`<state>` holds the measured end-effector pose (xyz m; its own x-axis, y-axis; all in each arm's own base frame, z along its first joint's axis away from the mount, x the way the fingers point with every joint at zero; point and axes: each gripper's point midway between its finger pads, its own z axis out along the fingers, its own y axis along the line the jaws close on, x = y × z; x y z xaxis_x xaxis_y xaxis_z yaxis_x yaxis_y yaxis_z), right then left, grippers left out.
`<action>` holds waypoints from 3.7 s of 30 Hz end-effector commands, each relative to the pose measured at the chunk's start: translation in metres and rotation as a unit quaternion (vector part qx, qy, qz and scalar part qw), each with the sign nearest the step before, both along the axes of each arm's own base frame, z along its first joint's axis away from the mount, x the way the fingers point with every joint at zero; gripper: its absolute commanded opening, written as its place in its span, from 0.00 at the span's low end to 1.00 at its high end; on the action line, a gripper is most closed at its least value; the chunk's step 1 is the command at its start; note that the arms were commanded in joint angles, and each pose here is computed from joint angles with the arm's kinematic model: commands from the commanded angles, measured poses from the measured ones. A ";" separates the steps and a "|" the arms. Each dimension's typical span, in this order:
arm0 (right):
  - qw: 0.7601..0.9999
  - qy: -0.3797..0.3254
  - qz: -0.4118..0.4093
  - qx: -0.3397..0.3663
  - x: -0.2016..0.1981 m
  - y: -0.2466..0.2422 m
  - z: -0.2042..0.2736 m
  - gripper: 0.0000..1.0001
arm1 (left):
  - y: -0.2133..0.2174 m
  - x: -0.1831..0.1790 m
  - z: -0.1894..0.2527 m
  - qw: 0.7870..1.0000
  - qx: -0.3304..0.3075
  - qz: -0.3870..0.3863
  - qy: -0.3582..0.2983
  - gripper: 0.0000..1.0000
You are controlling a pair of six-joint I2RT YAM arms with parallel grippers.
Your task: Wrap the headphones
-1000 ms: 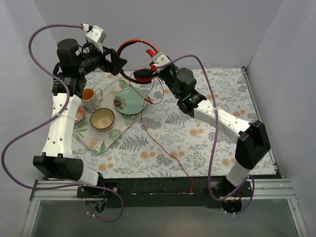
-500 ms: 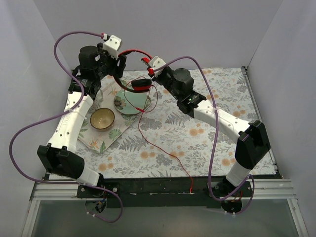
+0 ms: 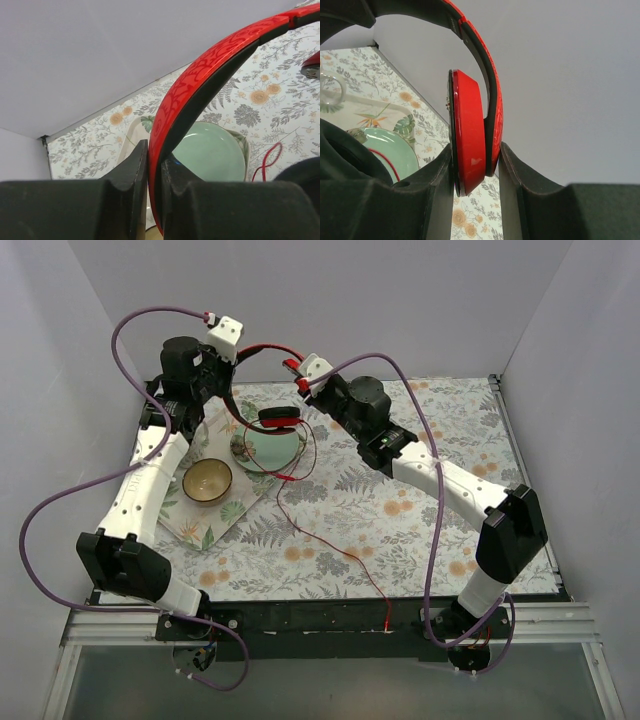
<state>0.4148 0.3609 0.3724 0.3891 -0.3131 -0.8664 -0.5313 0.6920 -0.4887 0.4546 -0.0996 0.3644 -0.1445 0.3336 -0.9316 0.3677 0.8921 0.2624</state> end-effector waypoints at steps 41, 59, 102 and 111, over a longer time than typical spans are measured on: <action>0.924 0.134 0.327 0.148 -0.062 -0.005 -0.066 0.83 | -0.038 -0.052 0.108 0.989 -0.113 -0.088 -0.021 0.00; 0.863 0.191 0.429 0.184 -0.096 0.038 -0.090 0.82 | -0.039 -0.055 0.118 0.988 -0.118 -0.093 -0.029 0.00; 0.925 0.299 0.119 0.203 0.030 -0.038 -0.164 0.01 | -0.031 -0.073 0.178 0.973 -0.202 -0.085 -0.078 0.00; 0.936 0.296 0.136 0.129 -0.019 -0.018 -0.177 0.36 | -0.002 -0.056 0.246 0.958 -0.220 -0.027 -0.184 0.00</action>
<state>0.4187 0.3314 0.1696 -0.2581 0.0089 -0.9661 -0.7870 0.5780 0.2156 0.4044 -0.1135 0.5549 0.0674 -0.0389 -0.9970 0.4363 0.8998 -0.0056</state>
